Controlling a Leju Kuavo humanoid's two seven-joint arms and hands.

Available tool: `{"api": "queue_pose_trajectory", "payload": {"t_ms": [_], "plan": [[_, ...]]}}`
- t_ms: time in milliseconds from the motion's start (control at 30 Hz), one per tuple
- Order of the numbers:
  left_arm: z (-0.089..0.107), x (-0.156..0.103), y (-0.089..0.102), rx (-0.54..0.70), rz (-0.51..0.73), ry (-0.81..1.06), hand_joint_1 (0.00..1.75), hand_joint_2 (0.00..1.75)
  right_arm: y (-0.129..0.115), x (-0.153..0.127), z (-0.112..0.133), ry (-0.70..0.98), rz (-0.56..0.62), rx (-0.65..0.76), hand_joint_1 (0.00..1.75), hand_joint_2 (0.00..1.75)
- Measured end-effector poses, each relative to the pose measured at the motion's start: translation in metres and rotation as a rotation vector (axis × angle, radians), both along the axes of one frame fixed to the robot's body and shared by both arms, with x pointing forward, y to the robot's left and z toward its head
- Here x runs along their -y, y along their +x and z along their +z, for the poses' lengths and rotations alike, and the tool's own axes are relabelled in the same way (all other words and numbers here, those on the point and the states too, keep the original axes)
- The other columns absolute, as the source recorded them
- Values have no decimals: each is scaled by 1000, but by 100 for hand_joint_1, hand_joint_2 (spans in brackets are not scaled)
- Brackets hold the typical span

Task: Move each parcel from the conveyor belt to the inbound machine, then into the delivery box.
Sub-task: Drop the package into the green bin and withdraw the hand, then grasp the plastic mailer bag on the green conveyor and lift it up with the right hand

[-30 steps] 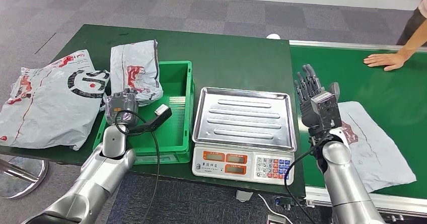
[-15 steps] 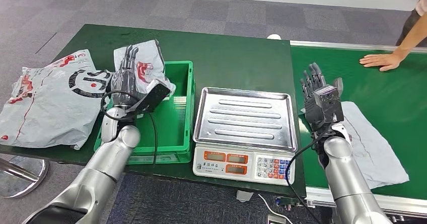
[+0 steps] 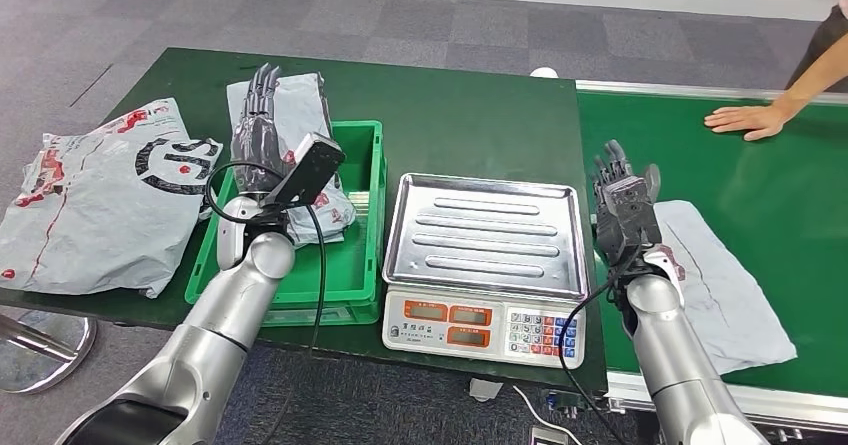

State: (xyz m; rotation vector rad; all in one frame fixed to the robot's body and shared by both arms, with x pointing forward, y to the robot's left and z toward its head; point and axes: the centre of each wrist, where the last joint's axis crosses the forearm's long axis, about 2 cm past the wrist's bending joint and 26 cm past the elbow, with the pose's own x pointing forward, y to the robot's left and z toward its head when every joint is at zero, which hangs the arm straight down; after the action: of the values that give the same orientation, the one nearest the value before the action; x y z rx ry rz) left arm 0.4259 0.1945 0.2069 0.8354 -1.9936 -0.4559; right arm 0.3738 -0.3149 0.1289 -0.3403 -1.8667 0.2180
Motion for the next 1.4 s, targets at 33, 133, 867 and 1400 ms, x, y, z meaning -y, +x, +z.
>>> {"api": "queue_pose_trajectory", "payload": {"t_ms": [33, 133, 867, 1400], "plan": [[2, 0, -1, 6, -4, -16, 0, 175, 0, -2, 0, -5, 0, -4, 0, 0], [4, 0, -2, -2, -40, -76, 0, 175, 1, -7, 0, -8, 5, -14, 0, 0], [-17, 115, -15, -531, -758, -775, 0, 175, -19, -6, -32, -608, -380, 28, 0, 175], [-39, 138, -37, -549, -733, -698, 0, 175, -71, 36, -79, -826, -544, -375, 0, 175]]}}
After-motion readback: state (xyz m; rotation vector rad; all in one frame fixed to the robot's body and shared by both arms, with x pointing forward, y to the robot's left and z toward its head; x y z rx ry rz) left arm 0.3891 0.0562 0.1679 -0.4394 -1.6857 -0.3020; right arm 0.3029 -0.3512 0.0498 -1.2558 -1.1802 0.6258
